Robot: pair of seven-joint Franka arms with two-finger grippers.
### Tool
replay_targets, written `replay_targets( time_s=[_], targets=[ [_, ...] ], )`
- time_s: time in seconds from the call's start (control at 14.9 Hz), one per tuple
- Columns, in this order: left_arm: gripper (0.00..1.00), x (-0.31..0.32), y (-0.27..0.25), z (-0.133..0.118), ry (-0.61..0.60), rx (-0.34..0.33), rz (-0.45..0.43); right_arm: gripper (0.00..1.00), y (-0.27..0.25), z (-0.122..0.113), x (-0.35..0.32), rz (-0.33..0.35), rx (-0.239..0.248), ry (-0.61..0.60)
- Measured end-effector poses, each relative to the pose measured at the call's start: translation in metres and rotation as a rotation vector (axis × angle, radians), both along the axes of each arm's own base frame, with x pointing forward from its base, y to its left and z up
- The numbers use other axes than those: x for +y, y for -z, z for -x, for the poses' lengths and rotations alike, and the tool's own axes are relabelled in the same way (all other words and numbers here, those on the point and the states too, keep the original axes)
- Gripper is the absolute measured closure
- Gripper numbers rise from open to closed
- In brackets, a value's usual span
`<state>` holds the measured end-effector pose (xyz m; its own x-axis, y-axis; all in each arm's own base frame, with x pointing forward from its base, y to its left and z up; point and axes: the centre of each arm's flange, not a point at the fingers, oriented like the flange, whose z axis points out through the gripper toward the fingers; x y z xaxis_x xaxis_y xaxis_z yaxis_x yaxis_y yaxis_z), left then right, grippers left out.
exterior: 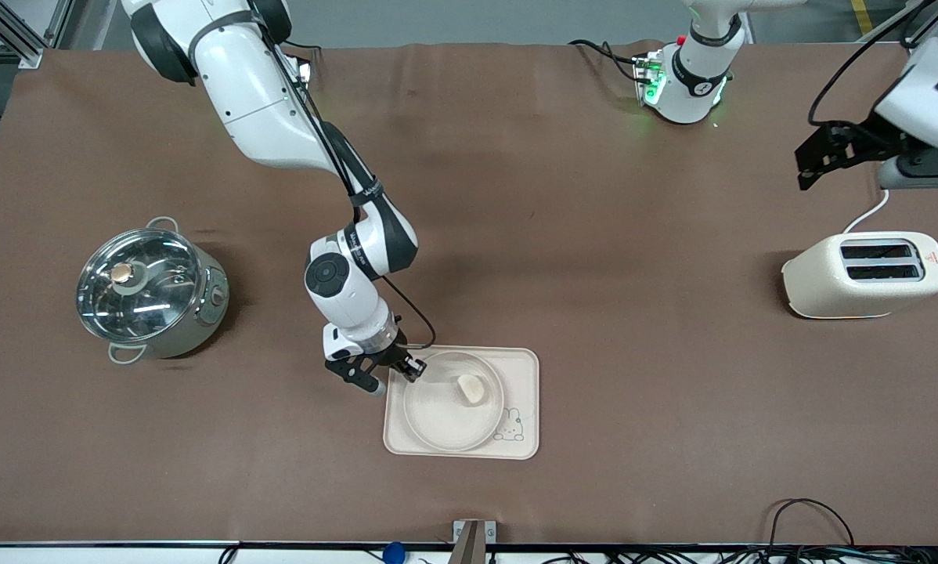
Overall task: Place bun in plate and plate on tray
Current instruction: 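Slide the plate onto the tray with the right gripper while the left gripper withdraws, then open the right gripper to release the plate on the tray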
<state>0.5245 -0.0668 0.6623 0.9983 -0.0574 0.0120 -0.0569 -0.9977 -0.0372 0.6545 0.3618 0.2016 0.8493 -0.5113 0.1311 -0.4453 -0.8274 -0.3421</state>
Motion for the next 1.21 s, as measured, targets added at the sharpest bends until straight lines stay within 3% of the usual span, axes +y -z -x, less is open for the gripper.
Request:
replay_targets(
  time_s=[0.34, 0.47, 1.01, 1.21],
  targets=[
    [0.0, 0.009, 0.012, 0.006, 0.002, 0.028, 0.015, 0.94, -0.003, -0.002, 0.001, -0.006, -0.005, 0.007],
    [0.0, 0.005, 0.014, 0.006, 0.009, 0.029, 0.014, 0.88, -0.004, -0.003, 0.0, -0.008, -0.01, 0.01],
    [0.0, -0.004, 0.013, 0.006, 0.026, 0.018, 0.008, 0.04, -0.011, -0.004, 0.003, -0.022, -0.035, 0.01],
    [0.0, -0.003, 0.014, 0.005, 0.022, 0.018, 0.008, 0.0, -0.031, -0.008, -0.004, -0.02, -0.026, 0.012]
  ],
)
